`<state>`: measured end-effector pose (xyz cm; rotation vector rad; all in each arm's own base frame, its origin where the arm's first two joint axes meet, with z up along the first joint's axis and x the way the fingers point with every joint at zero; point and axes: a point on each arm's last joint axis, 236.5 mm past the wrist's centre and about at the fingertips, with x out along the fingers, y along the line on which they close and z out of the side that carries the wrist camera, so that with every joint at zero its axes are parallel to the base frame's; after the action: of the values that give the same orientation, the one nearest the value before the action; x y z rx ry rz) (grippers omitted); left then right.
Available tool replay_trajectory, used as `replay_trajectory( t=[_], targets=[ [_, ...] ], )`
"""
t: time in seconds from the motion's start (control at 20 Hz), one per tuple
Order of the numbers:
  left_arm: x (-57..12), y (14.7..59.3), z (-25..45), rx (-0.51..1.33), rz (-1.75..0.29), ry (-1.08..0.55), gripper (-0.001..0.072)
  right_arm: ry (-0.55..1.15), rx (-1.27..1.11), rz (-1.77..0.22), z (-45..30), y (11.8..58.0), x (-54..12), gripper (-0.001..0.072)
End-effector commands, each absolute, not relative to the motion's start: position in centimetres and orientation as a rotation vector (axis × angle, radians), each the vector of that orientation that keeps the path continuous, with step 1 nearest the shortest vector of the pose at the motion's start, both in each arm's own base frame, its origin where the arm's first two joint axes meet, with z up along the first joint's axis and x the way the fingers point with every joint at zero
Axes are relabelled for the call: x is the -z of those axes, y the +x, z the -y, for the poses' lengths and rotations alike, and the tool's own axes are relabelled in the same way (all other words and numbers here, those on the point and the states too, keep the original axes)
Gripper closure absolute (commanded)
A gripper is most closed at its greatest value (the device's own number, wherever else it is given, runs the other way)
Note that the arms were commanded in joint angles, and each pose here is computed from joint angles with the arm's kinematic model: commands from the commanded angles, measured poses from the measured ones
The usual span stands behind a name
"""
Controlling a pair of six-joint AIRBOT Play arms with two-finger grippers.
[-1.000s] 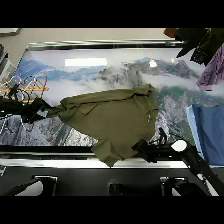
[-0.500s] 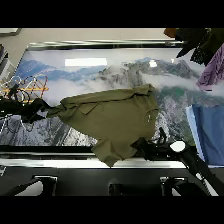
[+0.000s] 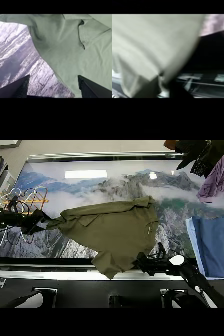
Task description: Fold the clothes and pants, and hang the long-sleeved shirts on hangers.
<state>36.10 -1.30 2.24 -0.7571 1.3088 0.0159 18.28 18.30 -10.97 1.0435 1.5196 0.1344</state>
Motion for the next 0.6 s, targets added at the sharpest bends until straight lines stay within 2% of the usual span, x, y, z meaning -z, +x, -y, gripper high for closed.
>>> replay_trajectory(
  t=[0.0, 0.4, 0.55],
  targets=[
    [-2.2, 36.2, 1.2, -0.02, -1.302, -0.755, -0.0004, 1.03, -0.184, -1.528, -18.8, 18.0, 10.5, 0.0683],
    [0.2, 35.1, -6.5, -0.16, -1.265, -0.713, -0.0008, 1.026, -0.191, -1.537, -18.9, 17.7, 10.5, 0.0685],
    [2.7, 34.4, -7.7, -0.125, -1.291, -0.675, -0.0008, 1.013, -0.21, -1.544, -19.0, 17.5, 10.4, 0.0685]
  ],
)
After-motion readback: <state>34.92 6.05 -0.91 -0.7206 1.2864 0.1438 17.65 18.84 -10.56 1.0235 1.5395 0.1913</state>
